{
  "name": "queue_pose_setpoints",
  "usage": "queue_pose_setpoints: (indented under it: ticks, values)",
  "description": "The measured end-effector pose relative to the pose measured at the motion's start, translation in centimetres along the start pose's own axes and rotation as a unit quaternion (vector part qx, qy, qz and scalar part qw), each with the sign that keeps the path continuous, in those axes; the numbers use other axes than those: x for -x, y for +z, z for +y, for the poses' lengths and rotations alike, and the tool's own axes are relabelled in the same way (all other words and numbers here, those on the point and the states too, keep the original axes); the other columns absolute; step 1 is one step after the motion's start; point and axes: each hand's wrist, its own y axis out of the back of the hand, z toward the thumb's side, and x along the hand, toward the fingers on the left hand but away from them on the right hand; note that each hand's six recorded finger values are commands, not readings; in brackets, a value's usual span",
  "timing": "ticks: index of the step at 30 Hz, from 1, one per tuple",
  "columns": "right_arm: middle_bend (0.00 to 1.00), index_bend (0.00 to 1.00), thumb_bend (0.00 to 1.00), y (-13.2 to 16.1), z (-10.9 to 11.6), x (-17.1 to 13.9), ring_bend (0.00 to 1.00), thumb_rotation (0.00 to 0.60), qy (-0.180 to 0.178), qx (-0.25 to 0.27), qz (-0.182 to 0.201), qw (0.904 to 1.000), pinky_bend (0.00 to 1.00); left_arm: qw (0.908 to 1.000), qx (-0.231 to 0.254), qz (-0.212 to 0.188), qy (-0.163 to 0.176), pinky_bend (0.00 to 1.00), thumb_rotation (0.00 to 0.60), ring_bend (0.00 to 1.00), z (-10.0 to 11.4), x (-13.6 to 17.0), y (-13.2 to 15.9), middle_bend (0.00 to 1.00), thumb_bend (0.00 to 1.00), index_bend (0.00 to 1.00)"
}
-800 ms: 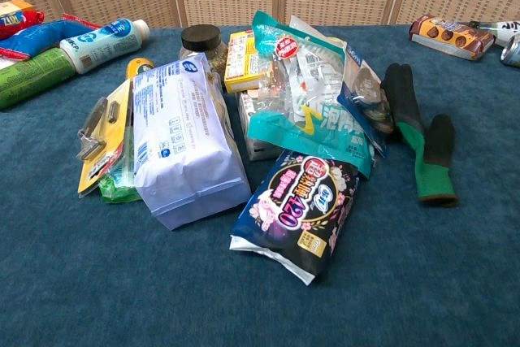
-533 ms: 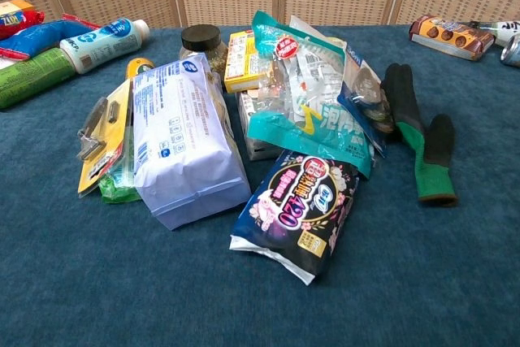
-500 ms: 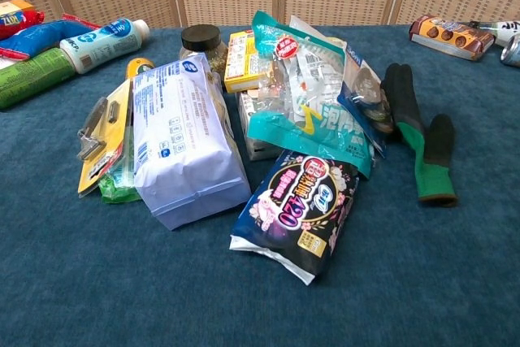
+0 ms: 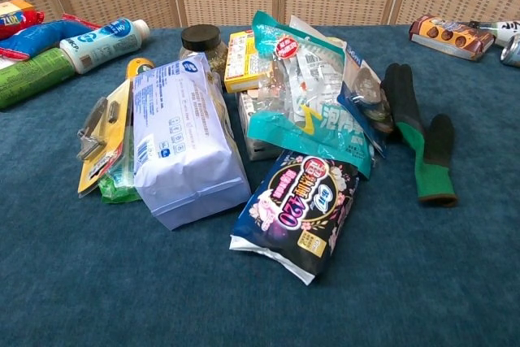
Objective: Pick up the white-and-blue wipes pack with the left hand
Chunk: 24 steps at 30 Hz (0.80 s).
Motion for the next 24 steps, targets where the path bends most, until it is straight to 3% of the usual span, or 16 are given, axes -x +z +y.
queue_pose_setpoints:
  ticks: [3, 9, 16, 24]
  values:
    - [0.0, 0.11, 0.04, 0.0, 0.3, 0.0, 0.0, 0.6, -0.002, 0.006, -0.001, 1.0, 0.0, 0.9972, -0.045, -0.055, -0.024, 0.0, 0.6, 0.0, -0.7, -2.8, 1.9, 0.0, 0.0, 0.0]
    - [0.0, 0.11, 0.04, 0.0, 1.1, 0.1, 0.0, 0.6, -0.012, 0.021, -0.003, 0.9997, 0.0, 0.9808, -0.13, -0.139, -0.046, 0.0, 0.6, 0.0, -2.0, -6.6, 5.7, 0.0, 0.0, 0.0]
    - [0.0, 0.11, 0.04, 0.1, 2.0, 0.1, 0.0, 0.6, -0.022, 0.034, -0.002, 0.9992, 0.0, 0.9693, -0.174, -0.161, -0.065, 0.0, 0.6, 0.0, -3.9, -8.5, 7.4, 0.0, 0.0, 0.0]
    - [0.0, 0.11, 0.04, 0.2, 2.2, 0.1, 0.0, 0.6, -0.024, 0.042, -0.003, 0.9989, 0.0, 0.9629, -0.192, -0.17, -0.083, 0.0, 0.6, 0.0, -6.1, -9.4, 8.4, 0.0, 0.0, 0.0]
